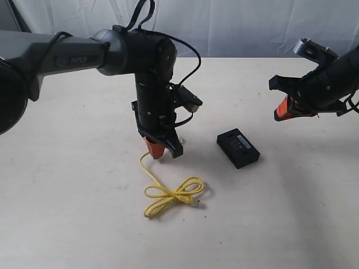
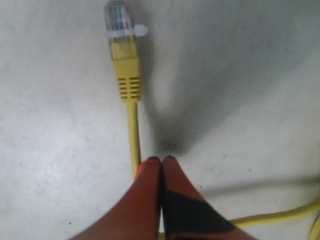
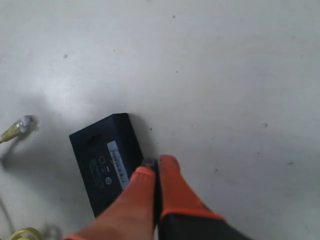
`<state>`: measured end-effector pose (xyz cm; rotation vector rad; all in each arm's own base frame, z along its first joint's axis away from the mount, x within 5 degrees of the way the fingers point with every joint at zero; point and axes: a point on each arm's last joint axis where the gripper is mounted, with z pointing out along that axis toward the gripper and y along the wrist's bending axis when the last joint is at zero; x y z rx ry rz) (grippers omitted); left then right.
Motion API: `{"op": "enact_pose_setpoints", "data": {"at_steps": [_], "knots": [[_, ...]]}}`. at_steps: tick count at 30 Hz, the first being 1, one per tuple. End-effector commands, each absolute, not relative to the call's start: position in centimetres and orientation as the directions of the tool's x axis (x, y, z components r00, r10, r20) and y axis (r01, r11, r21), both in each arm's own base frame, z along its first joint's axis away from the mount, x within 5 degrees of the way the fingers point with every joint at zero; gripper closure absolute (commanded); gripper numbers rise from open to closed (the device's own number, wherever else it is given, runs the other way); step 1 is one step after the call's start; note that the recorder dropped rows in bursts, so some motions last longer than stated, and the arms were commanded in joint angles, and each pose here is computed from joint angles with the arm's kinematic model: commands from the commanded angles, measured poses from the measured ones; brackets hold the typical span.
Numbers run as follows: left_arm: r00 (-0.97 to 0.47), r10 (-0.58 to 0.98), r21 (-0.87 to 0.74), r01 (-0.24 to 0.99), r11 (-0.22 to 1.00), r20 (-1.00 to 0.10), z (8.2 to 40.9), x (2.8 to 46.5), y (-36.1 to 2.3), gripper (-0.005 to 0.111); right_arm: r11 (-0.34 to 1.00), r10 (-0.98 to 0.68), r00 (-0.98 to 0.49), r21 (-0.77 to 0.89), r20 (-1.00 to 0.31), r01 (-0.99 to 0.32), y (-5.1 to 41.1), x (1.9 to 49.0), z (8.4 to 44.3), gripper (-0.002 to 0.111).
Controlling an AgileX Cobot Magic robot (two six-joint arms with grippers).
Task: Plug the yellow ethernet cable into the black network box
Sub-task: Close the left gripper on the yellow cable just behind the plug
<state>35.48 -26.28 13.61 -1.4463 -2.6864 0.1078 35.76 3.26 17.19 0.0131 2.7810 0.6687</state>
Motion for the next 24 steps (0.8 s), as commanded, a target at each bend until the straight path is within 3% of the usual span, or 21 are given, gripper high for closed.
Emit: {"op": "enact_pose_setpoints", "data": {"at_steps": [1,12,18,24], "knots": [[-0.55,0.835,-0.115,0.83,0.545,-0.015,15.2,35.8,-27.3,0.107,0.899,0.073,-0.956,0.434,-0.285,-0.061,3.0,35.8,17.3,0.109],[-0.537,0.836,-0.07,0.843,0.533,-0.107,17.7,36.8,-28.4,0.107,0.9,0.073,-0.955,0.432,-0.289,-0.062,3.0,35.8,17.3,0.109],[-0.435,0.898,0.125,0.889,0.44,-0.063,18.5,35.8,-30.3,0.107,0.907,0.056,-0.955,0.415,-0.291,-0.074,2.8,35.8,17.2,0.109],[-0.412,0.91,0.134,0.9,0.414,-0.045,17.9,35.4,-31.0,0.107,0.912,0.045,-0.956,0.403,-0.29,-0.079,2.7,35.7,17.2,0.109]]}}
